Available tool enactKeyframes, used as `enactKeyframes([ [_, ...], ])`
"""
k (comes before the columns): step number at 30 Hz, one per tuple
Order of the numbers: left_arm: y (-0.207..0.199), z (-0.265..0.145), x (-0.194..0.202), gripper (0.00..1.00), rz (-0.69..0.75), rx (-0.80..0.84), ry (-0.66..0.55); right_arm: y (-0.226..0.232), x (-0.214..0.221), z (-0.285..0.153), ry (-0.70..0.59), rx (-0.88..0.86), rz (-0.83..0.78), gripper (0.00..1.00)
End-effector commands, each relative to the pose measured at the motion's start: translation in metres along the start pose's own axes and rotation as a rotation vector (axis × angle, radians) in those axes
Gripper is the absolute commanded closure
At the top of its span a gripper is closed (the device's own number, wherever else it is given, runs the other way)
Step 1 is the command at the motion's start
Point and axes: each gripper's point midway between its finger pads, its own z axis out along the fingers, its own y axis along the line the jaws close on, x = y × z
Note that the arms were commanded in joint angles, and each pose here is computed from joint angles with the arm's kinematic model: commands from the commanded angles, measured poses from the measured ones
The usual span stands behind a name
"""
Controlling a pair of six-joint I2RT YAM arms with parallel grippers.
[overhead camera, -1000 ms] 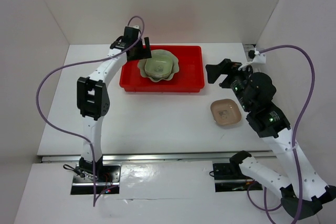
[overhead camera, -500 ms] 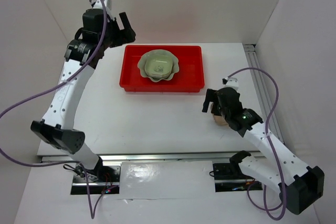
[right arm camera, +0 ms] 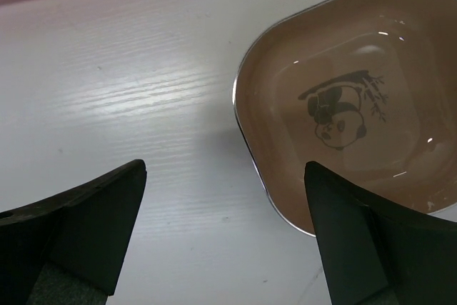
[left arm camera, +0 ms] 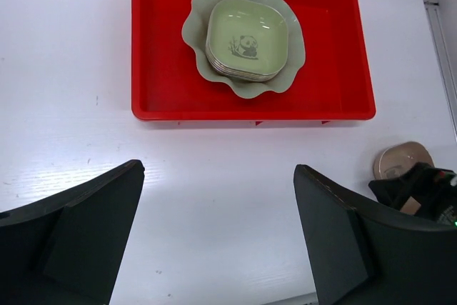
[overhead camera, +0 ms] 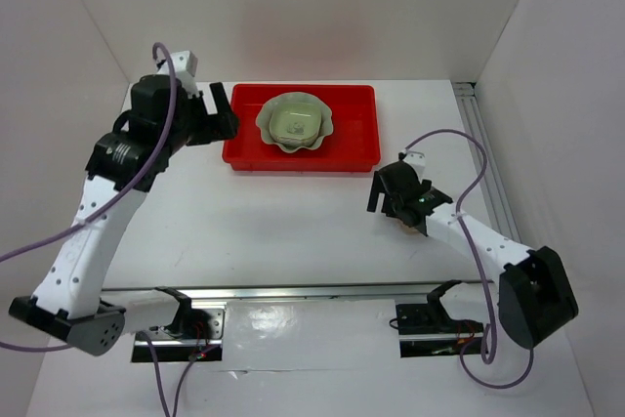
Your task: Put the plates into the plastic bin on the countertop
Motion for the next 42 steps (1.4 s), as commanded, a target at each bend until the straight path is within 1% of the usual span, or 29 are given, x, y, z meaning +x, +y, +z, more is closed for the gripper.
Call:
enactKeyframes([
  [1, 0.0, -0.027, -0.011, 0.01, 0.02, 0.019, -0.096, 0.002, -0.009, 0.012, -0.071, 0.025, 0.048, 0.02],
  [4, -0.008, -0.03, -0.006, 0.01, 0.035, 0.066, -0.108, 0.001, -0.001, 0.022, -0.048, 0.041, 0.047, 0.03],
  [11, -0.013, -0.036, -0.008, 0.01, 0.046, 0.096, -0.127, 0.0, 0.018, 0.046, -0.002, 0.071, 0.022, 0.06],
  [15, -0.017, -0.039, -0.005, 0.01, 0.056, 0.13, -0.126, -0.006, 0.027, 0.056, 0.006, 0.096, 0.03, 0.14],
  [16, -0.018, -0.043, -0.008, 0.01, 0.053, 0.137, -0.144, -0.006, 0.027, 0.056, 0.006, 0.096, 0.03, 0.18],
  [17, -0.016, -0.041, -0.005, 0.01, 0.064, 0.133, -0.136, -0.004, 0.03, 0.056, 0.014, 0.08, 0.032, 0.28],
  [18, -0.016, -0.041, -0.005, 0.01, 0.064, 0.133, -0.136, -0.005, 0.036, 0.057, 0.028, 0.079, 0.036, 0.34],
  [19, -0.016, -0.044, -0.007, 0.01, 0.062, 0.136, -0.145, -0.002, 0.034, 0.057, 0.022, 0.064, 0.043, 0.43],
  [20, -0.016, -0.044, -0.007, 0.01, 0.062, 0.136, -0.145, 0.002, 0.037, 0.055, 0.022, 0.043, 0.048, 0.63],
  [21, -0.016, -0.044, -0.007, 0.01, 0.062, 0.136, -0.145, -0.001, 0.041, 0.055, 0.03, 0.049, 0.044, 0.69],
  [23, -0.02, -0.045, -0.008, 0.01, 0.065, 0.147, -0.151, 0.008, 0.045, 0.05, 0.032, 0.026, 0.031, 0.79],
  [26, -0.02, -0.045, -0.008, 0.01, 0.065, 0.148, -0.151, 0.025, 0.05, 0.04, 0.033, -0.029, 0.004, 0.87],
  [27, -0.019, -0.042, -0.005, 0.01, 0.066, 0.144, -0.142, 0.034, 0.046, 0.034, 0.021, -0.053, 0.017, 0.9],
  [28, -0.019, -0.042, -0.005, 0.01, 0.066, 0.144, -0.142, 0.039, 0.046, 0.028, 0.017, -0.072, 0.015, 0.94],
  [31, -0.019, -0.042, -0.005, 0.01, 0.066, 0.144, -0.142, 0.076, 0.037, 0.004, -0.01, -0.156, -0.005, 0.94],
  [32, -0.019, -0.042, -0.005, 0.01, 0.066, 0.144, -0.142, 0.082, 0.037, -0.006, -0.009, -0.168, -0.029, 0.97],
  [33, -0.019, -0.042, -0.005, 0.01, 0.066, 0.144, -0.142, 0.107, 0.027, -0.023, -0.043, -0.216, -0.028, 0.97],
  [36, -0.019, -0.042, -0.005, 0.01, 0.066, 0.144, -0.142, 0.141, 0.024, -0.053, -0.074, -0.273, -0.087, 0.97],
  [37, -0.017, -0.042, -0.005, 0.01, 0.065, 0.133, -0.147, 0.163, 0.009, -0.07, -0.099, -0.327, -0.073, 0.97],
  [39, -0.014, -0.042, -0.007, 0.01, 0.063, 0.113, -0.154, 0.19, 0.01, -0.089, -0.1, -0.387, -0.1, 0.97],
  [40, -0.012, -0.041, -0.008, 0.01, 0.062, 0.103, -0.158, 0.209, -0.005, -0.106, -0.129, -0.438, -0.094, 0.97],
  [42, -0.006, -0.041, -0.01, 0.01, 0.043, 0.068, -0.17, 0.236, -0.017, -0.121, -0.163, -0.497, -0.098, 0.97],
])
